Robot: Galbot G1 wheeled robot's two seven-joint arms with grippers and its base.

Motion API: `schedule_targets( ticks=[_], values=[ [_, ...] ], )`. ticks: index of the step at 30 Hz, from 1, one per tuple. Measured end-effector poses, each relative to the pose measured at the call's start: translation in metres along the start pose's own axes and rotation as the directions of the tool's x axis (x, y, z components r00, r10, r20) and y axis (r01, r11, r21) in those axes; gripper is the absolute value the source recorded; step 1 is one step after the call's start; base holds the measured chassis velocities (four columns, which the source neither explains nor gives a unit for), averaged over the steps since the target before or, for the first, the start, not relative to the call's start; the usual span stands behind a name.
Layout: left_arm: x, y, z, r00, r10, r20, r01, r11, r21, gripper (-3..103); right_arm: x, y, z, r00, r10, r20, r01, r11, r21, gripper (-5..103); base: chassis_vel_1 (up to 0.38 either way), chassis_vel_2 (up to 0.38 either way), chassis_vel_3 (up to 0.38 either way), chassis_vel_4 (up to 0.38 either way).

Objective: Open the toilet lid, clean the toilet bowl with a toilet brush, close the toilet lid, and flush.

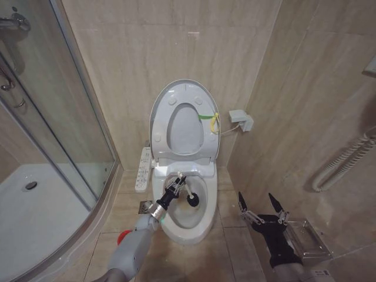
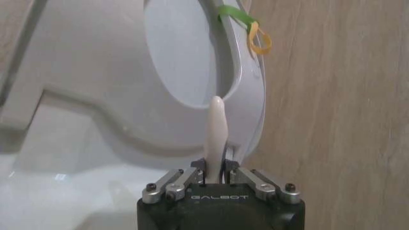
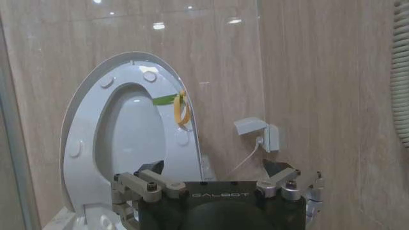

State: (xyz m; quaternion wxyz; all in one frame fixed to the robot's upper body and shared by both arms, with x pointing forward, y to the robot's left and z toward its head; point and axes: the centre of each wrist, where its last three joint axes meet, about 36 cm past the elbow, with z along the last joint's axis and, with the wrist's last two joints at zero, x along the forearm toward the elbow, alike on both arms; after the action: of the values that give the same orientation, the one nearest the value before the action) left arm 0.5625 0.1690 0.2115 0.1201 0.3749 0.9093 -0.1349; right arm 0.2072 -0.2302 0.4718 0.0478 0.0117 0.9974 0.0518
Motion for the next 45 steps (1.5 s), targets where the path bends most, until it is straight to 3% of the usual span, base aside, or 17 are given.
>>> schedule_targets(
  ticks=[5, 15, 23, 31, 39, 45],
  values=[
    [-0.029, -0.001, -0.013, 0.998, 0.003, 0.06, -0.003, 1.0, -0.002, 18, 0.0, 0.0, 0.0, 1.0, 0.0, 0.0, 0.0, 1.0, 0.0, 100, 0.0, 0.0, 0.0, 0.0],
    [0.004, -0.017, 0.015, 1.0, -0.008, -0.014, 0.008, 1.0, 0.029, 18, 0.0, 0.0, 0.0, 1.0, 0.0, 0.0, 0.0, 1.0, 0.0, 100, 0.0, 0.0, 0.0, 0.0],
    [-0.033, -0.015, -0.008, 0.997, 0.005, 0.076, -0.007, 1.0, 0.018, 18, 0.0, 0.0, 0.0, 1.0, 0.0, 0.0, 0.0, 1.0, 0.0, 100, 0.0, 0.0, 0.0, 0.0],
    [0.003, -0.024, 0.018, 1.0, -0.006, -0.005, 0.006, 0.999, 0.036, 18, 0.0, 0.0, 0.0, 1.0, -0.001, 0.0, 0.001, 1.0, 0.0, 100, 0.0, 0.0, 0.0, 0.0],
    [-0.023, -0.015, -0.005, 0.998, -0.007, 0.069, 0.005, 1.0, 0.029, 18, 0.0, 0.0, 0.0, 1.0, 0.0, 0.0, 0.0, 1.0, 0.0, 100, 0.0, 0.0, 0.0, 0.0],
    [-0.013, -0.026, 0.007, 0.999, -0.014, 0.049, 0.012, 0.998, 0.055, 18, 0.0, 0.0, 0.0, 1.0, 0.0, 0.0, 0.0, 1.0, 0.0, 100, 0.0, 0.0, 0.0, 0.0]
  ],
)
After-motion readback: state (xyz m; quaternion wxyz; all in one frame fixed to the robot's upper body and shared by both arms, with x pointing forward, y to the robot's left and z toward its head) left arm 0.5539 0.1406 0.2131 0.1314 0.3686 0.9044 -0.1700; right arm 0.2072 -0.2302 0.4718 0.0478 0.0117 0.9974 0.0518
